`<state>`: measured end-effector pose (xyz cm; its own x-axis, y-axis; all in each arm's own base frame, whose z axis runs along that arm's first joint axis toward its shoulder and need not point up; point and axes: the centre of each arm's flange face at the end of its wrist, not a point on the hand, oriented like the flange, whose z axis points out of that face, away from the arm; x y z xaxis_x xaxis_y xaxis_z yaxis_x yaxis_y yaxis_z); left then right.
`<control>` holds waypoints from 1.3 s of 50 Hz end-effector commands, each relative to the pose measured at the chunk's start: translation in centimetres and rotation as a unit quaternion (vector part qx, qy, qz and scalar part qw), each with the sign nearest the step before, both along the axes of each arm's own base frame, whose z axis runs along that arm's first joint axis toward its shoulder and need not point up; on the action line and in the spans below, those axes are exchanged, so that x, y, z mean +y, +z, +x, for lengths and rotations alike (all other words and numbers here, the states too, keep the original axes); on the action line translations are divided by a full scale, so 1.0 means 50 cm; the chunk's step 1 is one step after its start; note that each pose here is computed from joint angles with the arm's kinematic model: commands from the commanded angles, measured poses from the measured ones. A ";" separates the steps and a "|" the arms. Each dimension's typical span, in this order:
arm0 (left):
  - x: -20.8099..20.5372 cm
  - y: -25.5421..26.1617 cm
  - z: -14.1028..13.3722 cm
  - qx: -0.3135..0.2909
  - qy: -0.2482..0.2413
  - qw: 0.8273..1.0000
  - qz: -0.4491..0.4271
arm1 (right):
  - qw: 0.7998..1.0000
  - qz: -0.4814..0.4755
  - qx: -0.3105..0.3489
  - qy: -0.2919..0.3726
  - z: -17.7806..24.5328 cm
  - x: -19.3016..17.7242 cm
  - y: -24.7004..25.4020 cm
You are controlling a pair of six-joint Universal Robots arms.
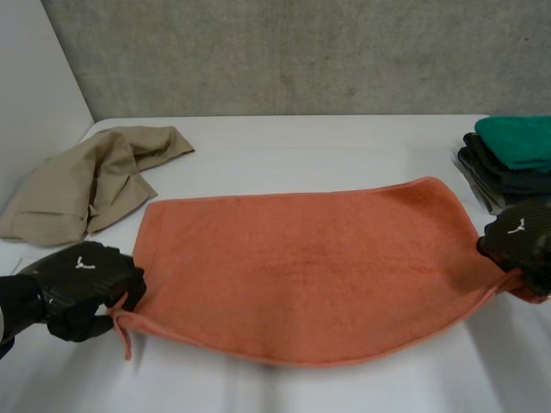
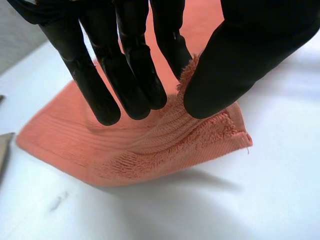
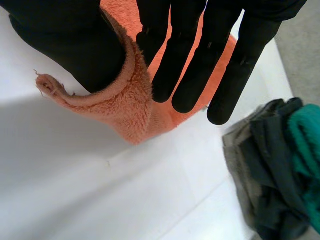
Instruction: Fold the laundry.
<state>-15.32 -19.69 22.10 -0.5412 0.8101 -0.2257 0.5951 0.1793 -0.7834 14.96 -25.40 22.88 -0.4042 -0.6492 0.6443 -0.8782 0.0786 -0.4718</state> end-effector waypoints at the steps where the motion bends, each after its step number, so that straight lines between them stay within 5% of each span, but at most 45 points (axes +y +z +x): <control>1: -0.061 -0.039 -0.026 -0.050 -0.069 0.996 0.000 | 0.999 -0.008 -0.019 -0.043 0.023 -0.078 -0.052; 8: -0.165 -0.067 -0.056 -0.074 -0.027 0.997 -0.028 | 0.993 -0.071 -0.031 -0.094 0.041 -0.173 -0.074; 16: -0.322 -0.069 -0.101 -0.022 0.050 0.988 -0.147 | 0.972 -0.185 -0.099 -0.108 0.085 -0.272 -0.082; 26: -0.396 -0.129 -0.169 -0.013 0.043 0.980 -0.195 | 0.951 -0.269 -0.116 -0.095 0.140 -0.349 -0.137; 33: -0.465 -0.145 -0.172 -0.024 0.083 0.964 -0.253 | 0.937 -0.319 -0.110 -0.084 0.170 -0.387 -0.168; 42: -0.437 -0.144 -0.203 0.015 0.067 0.969 -0.236 | 0.936 -0.330 -0.096 -0.082 0.195 -0.381 -0.171; 51: -0.388 -0.048 -0.142 0.040 0.111 0.965 -0.235 | 0.924 -0.316 -0.185 -0.106 0.157 -0.360 -0.073; 65: -0.288 -0.114 -0.110 0.055 0.096 0.982 -0.150 | 0.958 -0.174 -0.198 -0.118 0.106 -0.235 -0.048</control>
